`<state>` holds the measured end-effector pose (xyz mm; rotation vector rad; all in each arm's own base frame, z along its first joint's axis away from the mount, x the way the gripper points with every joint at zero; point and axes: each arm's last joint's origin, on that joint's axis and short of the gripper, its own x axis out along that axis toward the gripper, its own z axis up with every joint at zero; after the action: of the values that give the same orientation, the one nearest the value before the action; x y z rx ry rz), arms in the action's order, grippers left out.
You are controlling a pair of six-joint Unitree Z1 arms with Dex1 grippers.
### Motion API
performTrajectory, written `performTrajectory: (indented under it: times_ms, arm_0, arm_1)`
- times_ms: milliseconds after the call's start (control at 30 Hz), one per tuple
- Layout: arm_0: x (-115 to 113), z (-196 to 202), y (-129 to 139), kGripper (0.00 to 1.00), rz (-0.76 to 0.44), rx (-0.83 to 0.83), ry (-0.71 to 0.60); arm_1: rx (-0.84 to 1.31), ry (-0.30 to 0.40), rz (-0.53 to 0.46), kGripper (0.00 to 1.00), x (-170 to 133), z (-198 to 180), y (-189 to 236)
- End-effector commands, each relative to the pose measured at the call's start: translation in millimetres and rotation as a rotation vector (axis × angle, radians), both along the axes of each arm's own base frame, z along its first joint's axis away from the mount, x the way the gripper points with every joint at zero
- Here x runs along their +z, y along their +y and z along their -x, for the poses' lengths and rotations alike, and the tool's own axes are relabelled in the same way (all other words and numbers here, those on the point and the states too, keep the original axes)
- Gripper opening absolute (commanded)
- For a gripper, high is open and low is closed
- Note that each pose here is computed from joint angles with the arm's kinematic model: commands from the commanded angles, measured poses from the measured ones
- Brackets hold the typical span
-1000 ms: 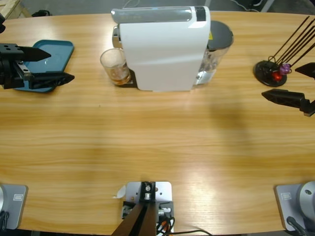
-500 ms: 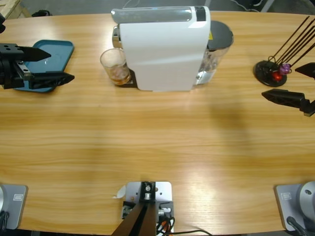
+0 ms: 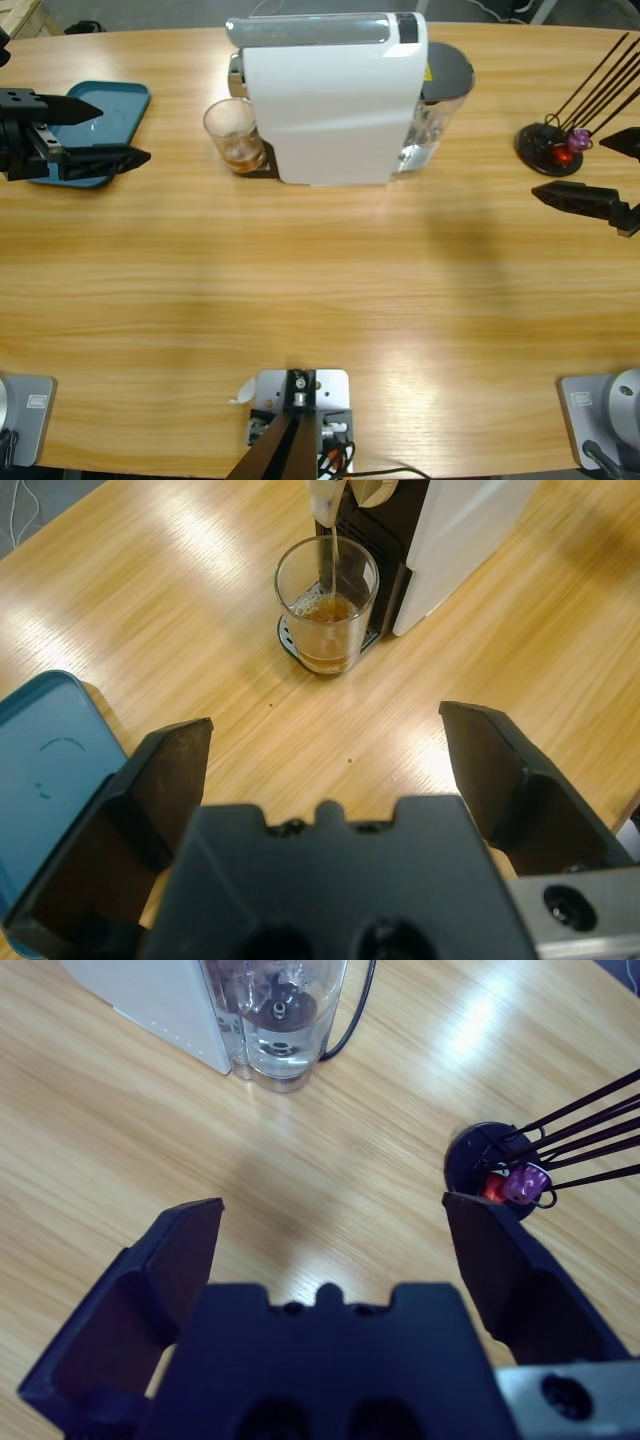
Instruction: Pour coffee
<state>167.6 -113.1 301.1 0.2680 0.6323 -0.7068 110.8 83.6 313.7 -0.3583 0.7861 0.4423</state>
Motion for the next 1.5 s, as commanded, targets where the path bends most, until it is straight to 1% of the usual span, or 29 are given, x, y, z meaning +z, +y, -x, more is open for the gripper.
performTrajectory:
  times_ms: [33,233,400,467,533,600,667,733,867,1000,1233,1367,1500]
  arm_0:
    - [-8,-5,-3,1.000,-0.024,0.022,0.023]
    - [-13,-10,-6,1.000,-0.034,0.021,0.039]
    - [-21,-25,-16,0.999,-0.027,-0.003,0.036]
    - [-29,-28,-22,0.996,-0.014,-0.049,0.080]
    - [-40,-39,-29,0.996,-0.034,-0.054,0.124]
    - [-45,-44,-34,0.996,-0.040,-0.078,0.144]
    - [-47,-49,-38,1.000,-0.061,-0.138,0.130]
    - [-50,-54,-40,1.000,-0.106,-0.196,0.093]
    - [-56,-62,-40,1.000,-0.136,-0.219,0.086]
    - [-62,-73,-48,1.000,-0.092,-0.255,0.097]
    - [-62,-96,-51,1.000,-0.060,-0.236,0.072]
    - [-68,-105,-57,1.000,-0.046,-0.255,0.084]
    - [-75,-111,-62,1.000,-0.033,-0.271,0.094]
  arm_1:
    - [-0.004,0.016,0.020,1.000,-2,-2,3]
    - [-0.004,0.021,0.024,1.000,-2,-3,4]
    - [-0.002,0.031,0.030,1.000,-3,-6,6]
    - [-0.002,0.031,0.030,1.000,-3,-6,6]
    - [-0.002,0.032,0.031,1.000,-3,-6,6]
    - [-0.002,0.033,0.032,1.000,-3,-6,6]
    - [-0.002,0.031,0.031,1.000,-3,-5,6]
    - [-0.002,0.031,0.031,1.000,-3,-5,6]
    - [-0.001,0.030,0.030,1.000,-3,-5,6]
    - [-0.002,0.032,0.031,1.000,-3,-5,6]
    - [-0.002,0.034,0.032,1.000,-3,-6,6]
    - [-0.002,0.034,0.033,1.000,-3,-6,7]
    - [-0.001,0.051,0.047,1.000,-5,-10,10]
